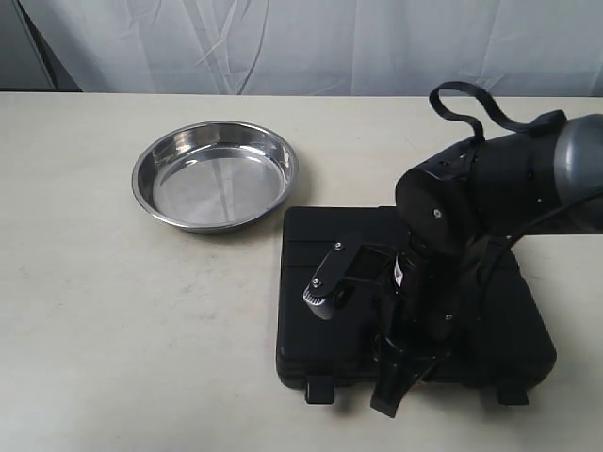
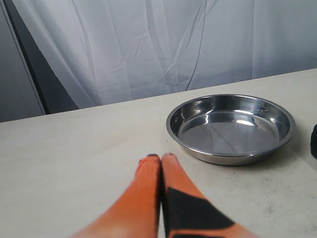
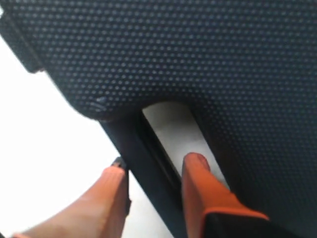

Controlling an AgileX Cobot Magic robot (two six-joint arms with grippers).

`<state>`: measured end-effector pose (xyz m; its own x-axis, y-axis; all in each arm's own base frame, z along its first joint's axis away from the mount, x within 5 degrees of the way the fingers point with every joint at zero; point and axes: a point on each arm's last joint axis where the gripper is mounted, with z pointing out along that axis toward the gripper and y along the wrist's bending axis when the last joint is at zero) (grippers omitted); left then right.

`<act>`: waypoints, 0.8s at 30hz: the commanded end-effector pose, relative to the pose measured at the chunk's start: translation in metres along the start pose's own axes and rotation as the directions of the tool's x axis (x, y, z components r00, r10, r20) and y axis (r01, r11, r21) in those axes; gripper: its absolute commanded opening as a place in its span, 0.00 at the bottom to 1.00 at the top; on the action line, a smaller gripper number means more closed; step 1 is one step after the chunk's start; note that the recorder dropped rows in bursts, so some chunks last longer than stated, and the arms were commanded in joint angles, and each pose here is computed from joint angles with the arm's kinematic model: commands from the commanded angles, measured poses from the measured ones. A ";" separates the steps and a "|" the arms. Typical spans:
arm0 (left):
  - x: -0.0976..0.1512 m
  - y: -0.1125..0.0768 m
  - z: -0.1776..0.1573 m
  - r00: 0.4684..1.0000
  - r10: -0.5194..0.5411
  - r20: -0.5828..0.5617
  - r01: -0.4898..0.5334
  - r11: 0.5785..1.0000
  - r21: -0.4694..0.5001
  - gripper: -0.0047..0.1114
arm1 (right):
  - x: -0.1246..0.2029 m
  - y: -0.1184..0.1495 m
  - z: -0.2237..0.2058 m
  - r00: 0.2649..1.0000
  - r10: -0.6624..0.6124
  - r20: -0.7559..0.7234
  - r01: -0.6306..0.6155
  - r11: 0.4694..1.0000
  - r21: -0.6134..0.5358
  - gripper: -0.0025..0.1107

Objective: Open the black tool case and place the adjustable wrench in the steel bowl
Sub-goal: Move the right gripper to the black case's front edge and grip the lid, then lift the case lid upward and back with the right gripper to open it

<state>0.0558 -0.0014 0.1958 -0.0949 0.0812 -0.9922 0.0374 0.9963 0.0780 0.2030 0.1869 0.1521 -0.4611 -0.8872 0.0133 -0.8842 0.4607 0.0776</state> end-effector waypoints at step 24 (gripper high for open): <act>-0.001 0.000 0.000 1.000 -0.001 0.005 0.001 1.000 0.004 0.04 | 0.041 -0.003 -0.136 0.902 -0.089 0.423 -0.126 0.883 0.453 0.01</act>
<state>0.0558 -0.0014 0.1958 -0.0949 0.0812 -0.9922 0.0374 0.9963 0.0780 0.1905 0.1531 0.2749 -0.3786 -0.8412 -0.3861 -0.8185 0.4990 -0.2848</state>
